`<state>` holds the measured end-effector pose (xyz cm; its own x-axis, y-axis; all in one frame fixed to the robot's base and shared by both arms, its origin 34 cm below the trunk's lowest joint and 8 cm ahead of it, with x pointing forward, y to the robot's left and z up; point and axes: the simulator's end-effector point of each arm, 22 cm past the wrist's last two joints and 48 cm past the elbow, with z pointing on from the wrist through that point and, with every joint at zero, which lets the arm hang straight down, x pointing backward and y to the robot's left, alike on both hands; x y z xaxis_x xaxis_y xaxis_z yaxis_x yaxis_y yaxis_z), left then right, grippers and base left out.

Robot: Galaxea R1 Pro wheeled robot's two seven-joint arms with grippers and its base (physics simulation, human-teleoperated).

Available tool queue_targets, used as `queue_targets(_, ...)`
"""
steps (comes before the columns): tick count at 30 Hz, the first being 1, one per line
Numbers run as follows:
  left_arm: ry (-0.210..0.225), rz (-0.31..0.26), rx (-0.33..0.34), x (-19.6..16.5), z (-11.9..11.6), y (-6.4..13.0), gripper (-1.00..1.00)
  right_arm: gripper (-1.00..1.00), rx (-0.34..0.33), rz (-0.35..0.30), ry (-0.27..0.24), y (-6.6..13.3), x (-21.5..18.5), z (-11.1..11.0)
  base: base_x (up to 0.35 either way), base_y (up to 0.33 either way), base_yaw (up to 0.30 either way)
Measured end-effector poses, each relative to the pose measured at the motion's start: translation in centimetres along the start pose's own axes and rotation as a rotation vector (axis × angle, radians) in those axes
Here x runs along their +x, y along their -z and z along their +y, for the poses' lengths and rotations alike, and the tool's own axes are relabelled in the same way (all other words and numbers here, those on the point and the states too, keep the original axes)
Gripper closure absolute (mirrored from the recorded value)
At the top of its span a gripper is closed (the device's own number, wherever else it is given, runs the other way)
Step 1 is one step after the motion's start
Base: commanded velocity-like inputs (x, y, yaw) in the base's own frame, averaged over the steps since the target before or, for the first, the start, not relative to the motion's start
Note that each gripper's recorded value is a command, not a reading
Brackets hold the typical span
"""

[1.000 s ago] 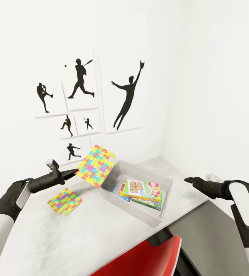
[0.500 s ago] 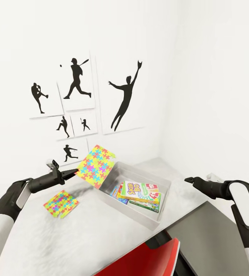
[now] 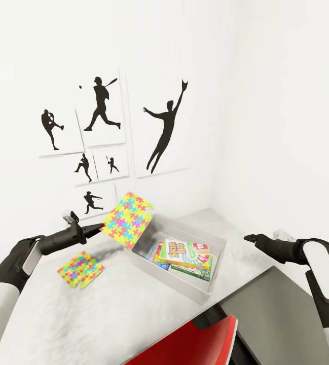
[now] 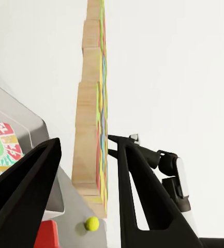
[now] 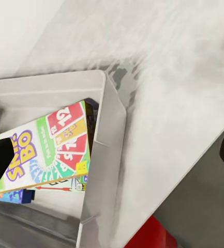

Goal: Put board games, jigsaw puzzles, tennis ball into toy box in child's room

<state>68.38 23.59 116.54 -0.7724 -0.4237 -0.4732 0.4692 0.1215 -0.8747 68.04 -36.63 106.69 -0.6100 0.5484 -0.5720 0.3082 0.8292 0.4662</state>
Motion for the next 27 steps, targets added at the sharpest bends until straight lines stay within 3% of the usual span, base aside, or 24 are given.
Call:
queue_targets(7,0.064,0.036,-0.017,0.9,0.3,-3.4,1.00,-1.00,0.005,-0.006,0.002,0.2,-0.3,-0.3,0.000,0.000,0.000)
queue_targets(14,0.045,0.064,-0.192,0.2,2.5,-9.3,1.00,-1.00,0.004,-0.018,0.007,0.5,-0.7,-0.3,0.000,0.000,0.000)
queue_targets(27,0.084,0.096,-0.201,3.6,3.8,-14.2,1.00,-1.00,-0.043,-0.095,0.050,2.9,-2.6,2.0,0.000,0.000,0.000)
